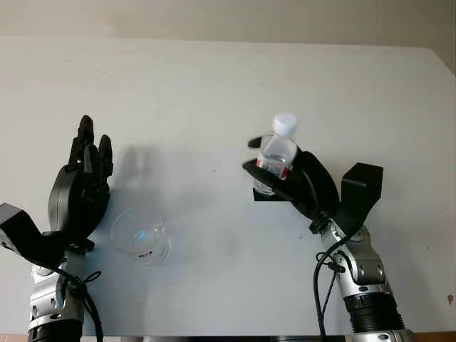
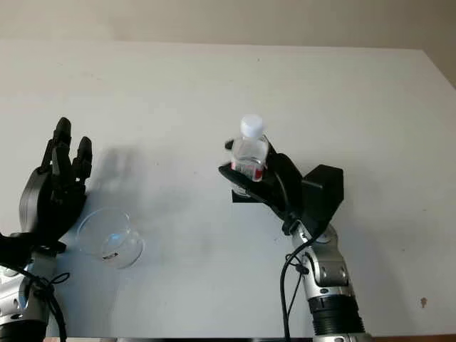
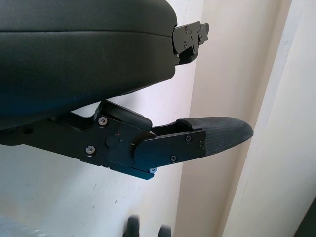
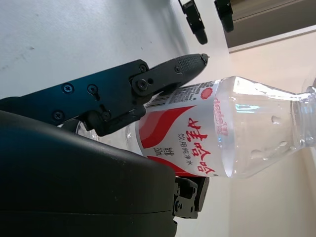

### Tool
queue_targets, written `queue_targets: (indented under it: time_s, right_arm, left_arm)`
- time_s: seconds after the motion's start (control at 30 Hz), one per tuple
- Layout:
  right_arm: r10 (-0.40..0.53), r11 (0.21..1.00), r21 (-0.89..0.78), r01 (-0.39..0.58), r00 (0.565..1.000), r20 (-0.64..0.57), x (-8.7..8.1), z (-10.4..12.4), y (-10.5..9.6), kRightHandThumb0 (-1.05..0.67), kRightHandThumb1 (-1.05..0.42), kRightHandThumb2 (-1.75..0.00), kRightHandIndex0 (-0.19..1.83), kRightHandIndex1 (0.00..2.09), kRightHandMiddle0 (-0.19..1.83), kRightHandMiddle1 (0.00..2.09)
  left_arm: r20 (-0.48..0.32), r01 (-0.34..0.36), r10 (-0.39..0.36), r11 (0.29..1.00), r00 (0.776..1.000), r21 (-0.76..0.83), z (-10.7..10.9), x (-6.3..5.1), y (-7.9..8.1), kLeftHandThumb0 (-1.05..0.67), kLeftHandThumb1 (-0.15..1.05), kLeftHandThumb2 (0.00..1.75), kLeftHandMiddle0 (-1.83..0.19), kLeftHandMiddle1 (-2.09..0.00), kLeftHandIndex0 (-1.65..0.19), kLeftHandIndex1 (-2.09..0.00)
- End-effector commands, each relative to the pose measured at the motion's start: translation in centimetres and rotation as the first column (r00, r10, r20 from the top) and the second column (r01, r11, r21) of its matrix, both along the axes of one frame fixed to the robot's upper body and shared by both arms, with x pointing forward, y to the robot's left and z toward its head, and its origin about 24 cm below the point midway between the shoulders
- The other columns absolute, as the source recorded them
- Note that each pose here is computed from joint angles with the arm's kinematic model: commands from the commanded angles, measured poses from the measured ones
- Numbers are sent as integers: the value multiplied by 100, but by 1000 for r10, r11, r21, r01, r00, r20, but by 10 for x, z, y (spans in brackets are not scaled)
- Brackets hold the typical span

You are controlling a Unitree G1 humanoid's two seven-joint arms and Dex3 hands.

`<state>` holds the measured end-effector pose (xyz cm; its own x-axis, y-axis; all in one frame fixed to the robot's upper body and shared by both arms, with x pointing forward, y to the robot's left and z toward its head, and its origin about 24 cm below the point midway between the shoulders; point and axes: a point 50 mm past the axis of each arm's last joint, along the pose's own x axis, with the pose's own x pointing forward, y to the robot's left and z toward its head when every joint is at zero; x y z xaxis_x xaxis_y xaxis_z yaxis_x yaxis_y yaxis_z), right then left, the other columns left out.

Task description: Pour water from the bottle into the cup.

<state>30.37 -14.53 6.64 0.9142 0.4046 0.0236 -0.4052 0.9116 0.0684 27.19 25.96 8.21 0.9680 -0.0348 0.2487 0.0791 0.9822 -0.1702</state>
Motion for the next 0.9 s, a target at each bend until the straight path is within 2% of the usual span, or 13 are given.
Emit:
queue_targets:
  time_s: [0.0, 0.07, 0.27, 0.43, 0.6, 0.87]
  right_arm:
    - [-22, 1000, -24, 21, 997, -68, -10, -22, -9, -65, -98, -5, -18, 5, -19, 12]
    - [-50, 997, -55, 48, 998, -48, -11, -24, -12, -69, -98, -5, -19, 1, -19, 2]
    - [-117, 986, -113, 120, 993, 27, -15, -27, -18, -75, -97, -5, -19, 0, -19, 0]
    - [-116, 973, -185, 140, 984, 137, -17, -21, -22, -82, -98, -6, -19, 0, -19, 0]
    - [-109, 950, -267, 163, 973, 204, -18, -13, -30, -96, -100, -6, -19, 0, -19, 0]
    - [-129, 941, -261, 213, 944, 303, -16, 5, -35, -98, -100, -6, -19, 0, -19, 0]
  left_arm:
    - [-3, -2, 2, 1000, 1000, 1, -2, -1, 2, -77, 105, 56, 19, -1, 19, 0]
    - [-3, -3, 3, 1000, 1000, 4, -2, -1, 3, -77, 105, 56, 19, -1, 19, 0]
    - [-4, -4, 4, 1000, 1000, 8, -2, -1, 2, -78, 105, 56, 19, -1, 19, 0]
    - [-7, -5, 5, 1000, 1000, -1, -2, 0, 1, -78, 105, 55, 19, -2, 19, -1]
    - [-4, -7, 7, 1000, 1000, 1, -2, 1, 0, -77, 105, 56, 19, -3, 19, 0]
    - [-2, -4, 4, 1000, 1000, -4, -1, 1, 0, -77, 105, 56, 19, -1, 19, 0]
